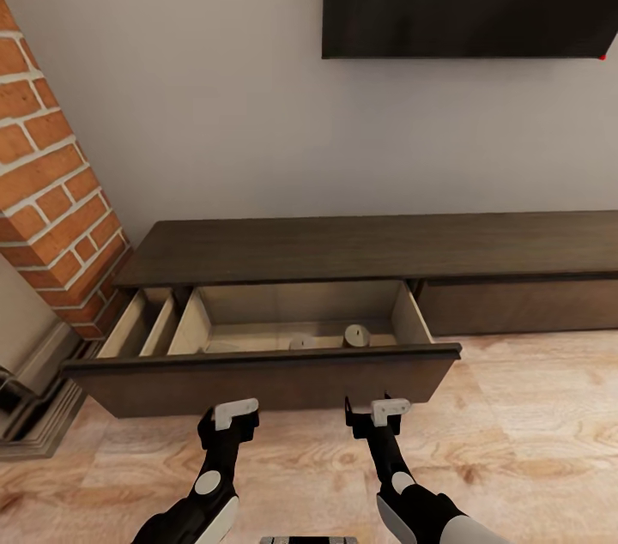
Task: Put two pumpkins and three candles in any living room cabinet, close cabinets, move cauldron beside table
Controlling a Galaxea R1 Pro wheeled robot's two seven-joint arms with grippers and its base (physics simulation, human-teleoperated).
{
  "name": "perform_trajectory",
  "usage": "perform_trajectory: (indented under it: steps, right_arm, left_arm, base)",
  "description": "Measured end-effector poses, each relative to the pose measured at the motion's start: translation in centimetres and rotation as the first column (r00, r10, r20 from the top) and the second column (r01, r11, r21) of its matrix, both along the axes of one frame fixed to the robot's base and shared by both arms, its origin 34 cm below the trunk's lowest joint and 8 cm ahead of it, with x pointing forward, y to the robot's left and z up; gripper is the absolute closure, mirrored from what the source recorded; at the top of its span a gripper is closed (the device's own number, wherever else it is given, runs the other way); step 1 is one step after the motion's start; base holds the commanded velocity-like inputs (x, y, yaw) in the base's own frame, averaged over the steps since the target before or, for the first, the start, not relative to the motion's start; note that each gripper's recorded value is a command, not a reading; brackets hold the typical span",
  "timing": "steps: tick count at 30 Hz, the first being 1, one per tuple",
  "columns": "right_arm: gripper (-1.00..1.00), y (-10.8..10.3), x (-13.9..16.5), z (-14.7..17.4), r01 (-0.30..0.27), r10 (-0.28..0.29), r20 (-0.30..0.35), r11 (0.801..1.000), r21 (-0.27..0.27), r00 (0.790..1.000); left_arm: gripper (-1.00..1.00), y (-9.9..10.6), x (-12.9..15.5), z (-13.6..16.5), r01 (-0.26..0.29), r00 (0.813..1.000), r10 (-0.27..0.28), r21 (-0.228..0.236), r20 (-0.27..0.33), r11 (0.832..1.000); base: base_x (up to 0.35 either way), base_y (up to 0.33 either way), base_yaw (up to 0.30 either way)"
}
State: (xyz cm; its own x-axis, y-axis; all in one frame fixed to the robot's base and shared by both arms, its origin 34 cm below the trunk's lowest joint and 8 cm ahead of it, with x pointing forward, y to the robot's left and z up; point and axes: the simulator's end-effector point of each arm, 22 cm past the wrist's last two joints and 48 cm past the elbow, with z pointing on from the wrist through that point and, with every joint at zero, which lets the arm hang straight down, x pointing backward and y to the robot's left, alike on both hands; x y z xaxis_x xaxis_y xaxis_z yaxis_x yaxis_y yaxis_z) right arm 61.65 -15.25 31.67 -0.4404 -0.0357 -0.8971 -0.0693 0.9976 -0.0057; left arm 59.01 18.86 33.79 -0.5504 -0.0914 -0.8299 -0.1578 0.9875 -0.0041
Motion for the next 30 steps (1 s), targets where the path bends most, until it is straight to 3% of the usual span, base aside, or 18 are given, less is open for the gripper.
perform_trajectory:
  steps: [14,30]
  right_arm:
    - [-1.0,0.0,-0.9,-3.2,0.0,0.0,-0.011,1.0,0.0,1.0]
    - [-1.0,0.0,-0.9,-3.1,0.0,0.0,-0.011,1.0,0.0,1.0]
  left_arm:
    - [-1.0,-0.1,-0.9,-3.1,0.002,1.0,-0.002,0.0,-0.01,1.0]
    - [-1.0,-0.6,-1.1,-3.2,0.02,1.0,-0.02,0.003,-0.012,1.0]
  base:
    - [0.0,0.0,0.0]
    - [0.058,0.0,0.0]
